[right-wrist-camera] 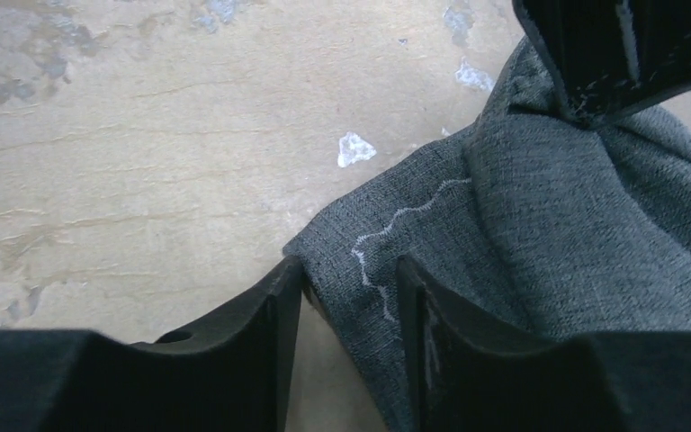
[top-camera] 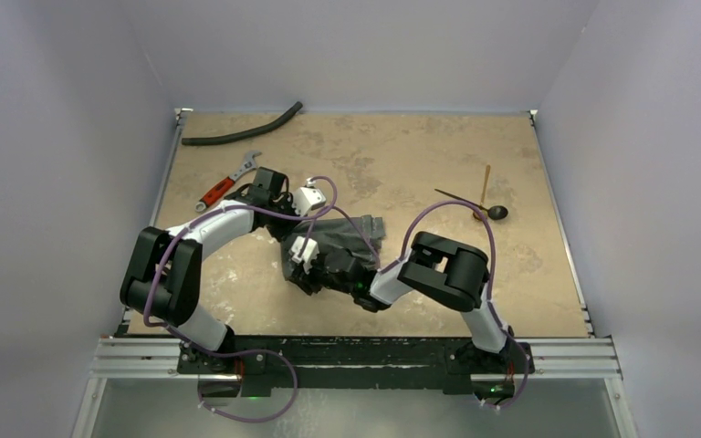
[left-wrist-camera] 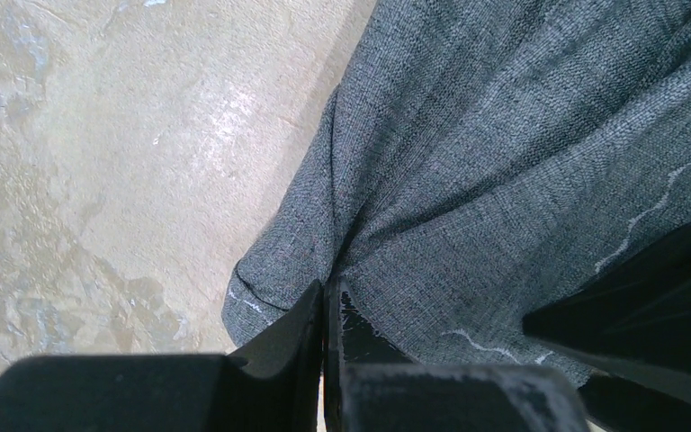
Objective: Fold the napkin into a case and place the utensils inside
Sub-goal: Pick up the top corner of the smaller rectangle folded napkin from the center of the board.
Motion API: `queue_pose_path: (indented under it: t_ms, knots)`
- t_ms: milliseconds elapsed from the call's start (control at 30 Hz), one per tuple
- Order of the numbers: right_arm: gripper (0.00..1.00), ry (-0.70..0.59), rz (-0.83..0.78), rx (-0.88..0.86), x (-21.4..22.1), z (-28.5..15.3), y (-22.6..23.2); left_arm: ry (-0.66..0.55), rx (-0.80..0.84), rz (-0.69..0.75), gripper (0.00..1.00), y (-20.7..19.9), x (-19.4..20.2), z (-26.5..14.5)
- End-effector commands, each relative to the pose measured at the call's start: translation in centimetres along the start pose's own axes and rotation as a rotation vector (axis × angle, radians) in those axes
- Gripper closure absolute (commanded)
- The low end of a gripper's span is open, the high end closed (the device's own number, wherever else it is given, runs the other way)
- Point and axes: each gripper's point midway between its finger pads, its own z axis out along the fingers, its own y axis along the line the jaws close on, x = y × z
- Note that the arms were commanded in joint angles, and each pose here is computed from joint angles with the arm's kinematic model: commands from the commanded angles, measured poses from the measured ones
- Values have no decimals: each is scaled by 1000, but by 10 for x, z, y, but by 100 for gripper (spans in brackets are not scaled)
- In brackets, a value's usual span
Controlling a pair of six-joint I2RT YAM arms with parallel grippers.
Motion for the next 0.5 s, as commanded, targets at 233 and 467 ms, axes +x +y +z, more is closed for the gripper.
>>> queue_pose_path:
  t_ms: [233, 467]
  knots:
    - [100, -69, -22, 73, -22, 11, -14, -16, 27, -12, 100, -4, -4, -4]
    - [100, -117, 95, 50, -56, -5, -27, -15, 39, -6, 100, -7, -3, -4]
